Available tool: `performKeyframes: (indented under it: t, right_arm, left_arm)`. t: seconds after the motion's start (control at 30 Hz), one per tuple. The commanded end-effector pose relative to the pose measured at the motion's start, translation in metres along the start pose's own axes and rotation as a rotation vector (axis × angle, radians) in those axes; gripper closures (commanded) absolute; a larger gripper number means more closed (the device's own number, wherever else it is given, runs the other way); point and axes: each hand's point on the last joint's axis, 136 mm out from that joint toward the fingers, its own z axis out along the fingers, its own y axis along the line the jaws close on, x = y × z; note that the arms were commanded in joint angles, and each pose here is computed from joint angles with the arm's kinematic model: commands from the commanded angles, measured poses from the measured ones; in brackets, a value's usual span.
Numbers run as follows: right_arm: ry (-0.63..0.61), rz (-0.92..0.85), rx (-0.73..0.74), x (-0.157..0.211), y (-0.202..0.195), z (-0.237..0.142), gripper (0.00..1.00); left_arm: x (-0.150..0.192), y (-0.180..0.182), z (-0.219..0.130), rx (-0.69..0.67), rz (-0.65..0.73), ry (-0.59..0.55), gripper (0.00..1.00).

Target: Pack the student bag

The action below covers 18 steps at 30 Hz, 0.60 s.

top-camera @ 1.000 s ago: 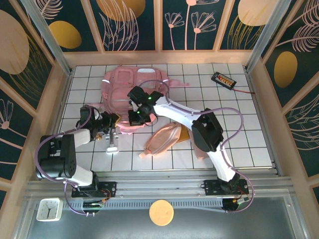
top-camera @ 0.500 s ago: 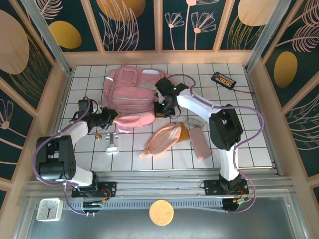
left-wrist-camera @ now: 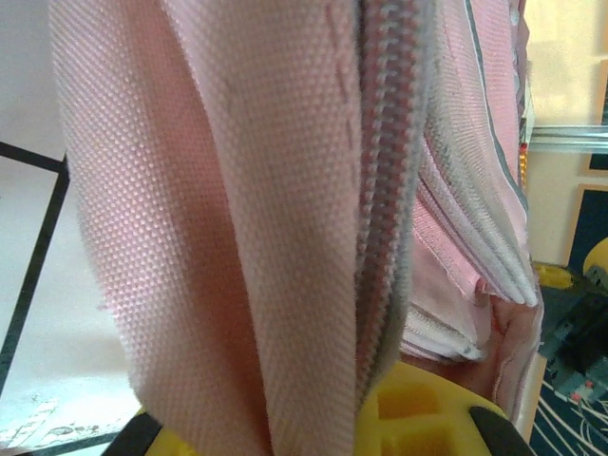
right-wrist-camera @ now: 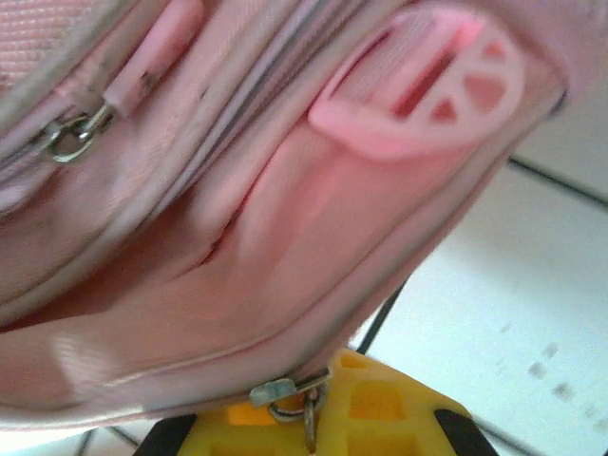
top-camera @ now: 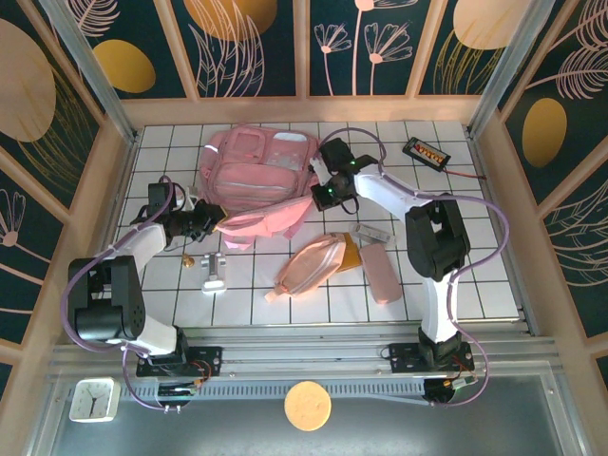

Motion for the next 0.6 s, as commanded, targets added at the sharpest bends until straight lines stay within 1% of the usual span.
performKeyframes:
  t: [0.0, 0.03, 0.13, 0.23, 0.33, 0.43, 0.5, 0.57]
  right_arm:
    - [-0.107, -0.048, 0.218, -0.034, -0.086, -0.011, 1.0]
    - [-0.11, -0.065, 0.198, -0.037, -0.084, -0.012, 1.0]
    - [-0.123, -0.15, 0.211, -0.038, -0.084, -0.016, 1.0]
    - [-0.144, -0.225, 0.271, -0.035, -0.097, -0.021, 1.0]
    - [-0.129, -0.191, 0.313, -0.035, -0.123, -0.024, 1.0]
    - [-0.136, -0.148, 0.319, -0.036, -0.141, -0.026, 1.0]
    - [-0.146, -0.137, 0.328, -0.037, -0.149, -0.025, 1.0]
    - [-0.16, -0.134, 0.28, -0.04, -0.146, -0.02, 1.0]
  left_arm:
    - [-0.029, 0.009, -0.015, -0.064, 0.093, -0.09, 1.0]
    - [-0.031, 0.008, -0.017, -0.063, 0.096, -0.096, 1.0]
    - [-0.036, 0.008, -0.022, -0.073, 0.106, -0.108, 1.0]
    - [-0.04, 0.008, -0.027, -0.107, 0.142, -0.11, 1.0]
    - [-0.041, 0.011, -0.033, -0.141, 0.165, -0.12, 1.0]
    - [-0.039, 0.016, -0.036, -0.145, 0.151, -0.118, 1.0]
    - [-0.038, 0.022, -0.039, -0.152, 0.138, -0.121, 1.0]
    - [-0.038, 0.027, -0.043, -0.159, 0.13, -0.124, 1.0]
